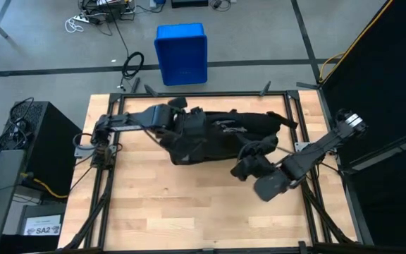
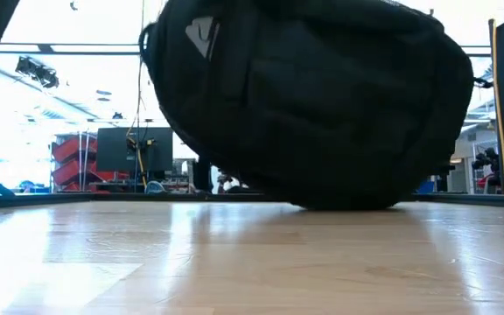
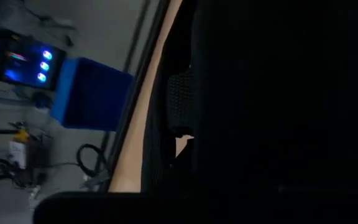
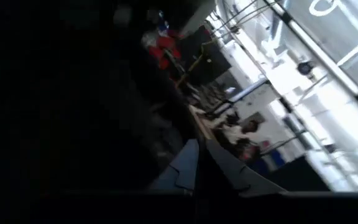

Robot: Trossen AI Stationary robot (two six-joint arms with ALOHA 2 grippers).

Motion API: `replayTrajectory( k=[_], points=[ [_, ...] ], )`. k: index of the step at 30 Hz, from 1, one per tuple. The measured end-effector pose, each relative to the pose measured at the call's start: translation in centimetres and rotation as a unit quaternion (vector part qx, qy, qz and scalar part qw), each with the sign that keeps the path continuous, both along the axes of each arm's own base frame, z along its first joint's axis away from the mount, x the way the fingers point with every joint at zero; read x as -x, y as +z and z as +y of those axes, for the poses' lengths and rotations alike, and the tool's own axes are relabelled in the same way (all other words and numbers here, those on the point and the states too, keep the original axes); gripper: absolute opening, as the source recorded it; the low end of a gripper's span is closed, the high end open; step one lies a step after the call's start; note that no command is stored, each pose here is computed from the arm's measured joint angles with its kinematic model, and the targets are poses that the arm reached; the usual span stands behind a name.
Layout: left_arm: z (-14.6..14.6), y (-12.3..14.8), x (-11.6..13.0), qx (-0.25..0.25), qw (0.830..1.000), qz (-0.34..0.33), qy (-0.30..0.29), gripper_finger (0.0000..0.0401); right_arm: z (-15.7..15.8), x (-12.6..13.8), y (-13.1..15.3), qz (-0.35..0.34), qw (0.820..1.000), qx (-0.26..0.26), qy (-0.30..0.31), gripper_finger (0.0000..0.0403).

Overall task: Unpack backpack
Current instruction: Open the backpack

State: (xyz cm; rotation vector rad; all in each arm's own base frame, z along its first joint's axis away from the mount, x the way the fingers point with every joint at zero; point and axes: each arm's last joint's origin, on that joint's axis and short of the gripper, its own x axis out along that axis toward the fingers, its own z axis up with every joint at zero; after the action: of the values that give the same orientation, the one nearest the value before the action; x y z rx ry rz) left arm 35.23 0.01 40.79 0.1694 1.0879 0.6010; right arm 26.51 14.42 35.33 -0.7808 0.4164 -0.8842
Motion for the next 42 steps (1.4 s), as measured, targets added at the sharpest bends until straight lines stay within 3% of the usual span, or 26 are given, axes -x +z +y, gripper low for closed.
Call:
replayTrajectory(
  k=[9, 18, 24, 33, 42],
  points=[
    [5.1, -1.7, -0.9, 0.069, 0.998, 0.007, 0.009, 0.0000, -2.6, 2.9, 4.2, -0.047, 0.997, -0.053, 0.039, 0.0001],
    [9.4, -5.0, -1.9, 0.120, 0.993, 0.002, 0.007, 0.0000, -2.0, 3.4, 4.2, -0.040, 0.993, -0.067, 0.086, 0.0000],
    [9.8, -3.8, -1.7, 0.104, 0.994, -0.040, -0.015, 0.0000, -0.7, 4.1, 3.2, -0.032, 0.989, -0.082, 0.120, 0.0000],
    [8.3, 0.4, 2.3, 0.072, 0.988, -0.137, -0.031, 0.0000, -0.1, 5.3, -0.6, -0.014, 0.977, -0.150, 0.148, 0.0000],
    [7.0, -2.7, 8.4, 0.072, 0.976, -0.203, -0.012, 0.0000, -1.8, 4.8, -5.8, 0.018, 0.979, -0.166, 0.113, 0.0020]
  ],
)
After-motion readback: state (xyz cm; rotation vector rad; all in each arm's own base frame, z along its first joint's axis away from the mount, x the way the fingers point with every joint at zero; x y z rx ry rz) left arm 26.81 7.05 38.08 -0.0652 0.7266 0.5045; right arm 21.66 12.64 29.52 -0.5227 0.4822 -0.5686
